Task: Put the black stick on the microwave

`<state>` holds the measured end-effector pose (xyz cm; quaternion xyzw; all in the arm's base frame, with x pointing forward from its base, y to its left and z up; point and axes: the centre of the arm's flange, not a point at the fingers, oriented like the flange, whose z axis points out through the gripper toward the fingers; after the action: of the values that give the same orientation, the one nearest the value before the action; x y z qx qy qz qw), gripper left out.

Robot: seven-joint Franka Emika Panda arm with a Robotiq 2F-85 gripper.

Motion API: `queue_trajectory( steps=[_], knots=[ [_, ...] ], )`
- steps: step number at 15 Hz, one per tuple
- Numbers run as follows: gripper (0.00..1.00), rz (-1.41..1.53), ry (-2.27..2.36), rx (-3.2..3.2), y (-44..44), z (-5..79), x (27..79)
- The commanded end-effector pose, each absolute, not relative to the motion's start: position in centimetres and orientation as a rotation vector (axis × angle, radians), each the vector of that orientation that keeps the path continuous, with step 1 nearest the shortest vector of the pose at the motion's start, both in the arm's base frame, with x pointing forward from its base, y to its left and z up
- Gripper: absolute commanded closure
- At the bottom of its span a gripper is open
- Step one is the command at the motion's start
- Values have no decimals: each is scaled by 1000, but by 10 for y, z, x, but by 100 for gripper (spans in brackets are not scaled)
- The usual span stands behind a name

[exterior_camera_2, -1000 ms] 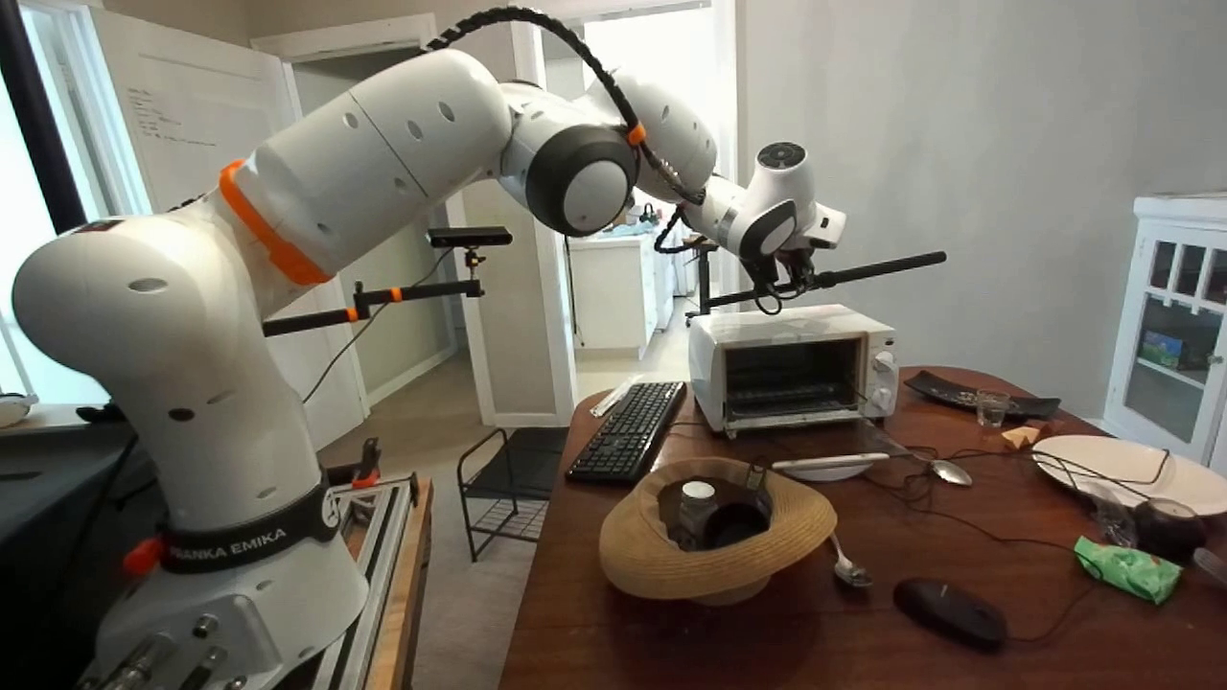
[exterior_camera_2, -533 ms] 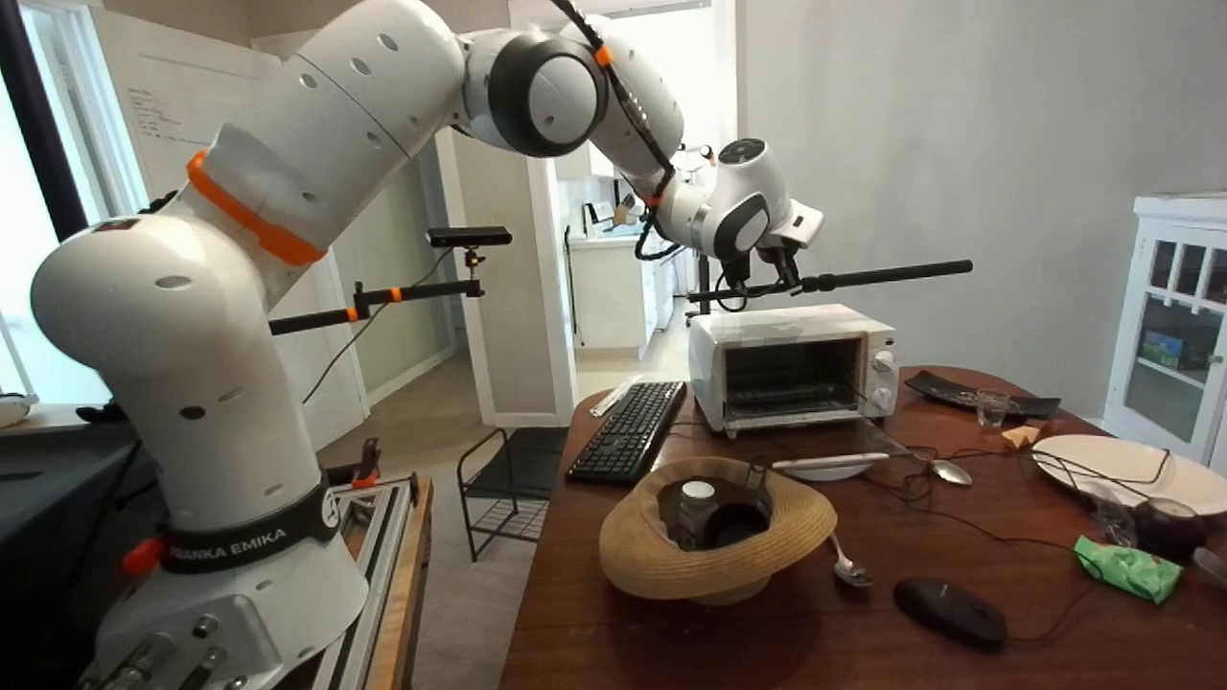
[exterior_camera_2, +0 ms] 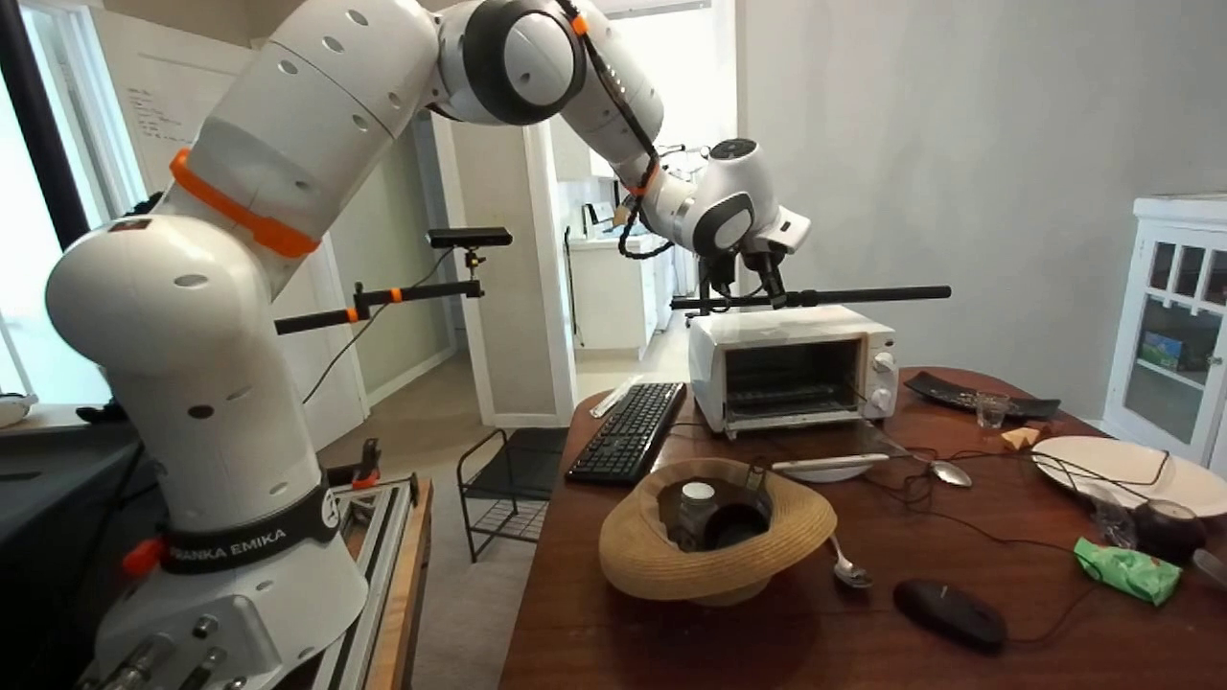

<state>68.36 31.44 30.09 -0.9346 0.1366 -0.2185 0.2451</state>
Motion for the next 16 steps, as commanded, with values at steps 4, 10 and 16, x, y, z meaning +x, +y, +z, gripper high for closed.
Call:
queue_trajectory(
  steps=[4,10,16],
  knots=[
    [94,-555,252,-2623,313,303,691],
    [94,-602,169,-2648,325,301,700],
    [94,-619,152,-2635,336,295,701]
  ],
)
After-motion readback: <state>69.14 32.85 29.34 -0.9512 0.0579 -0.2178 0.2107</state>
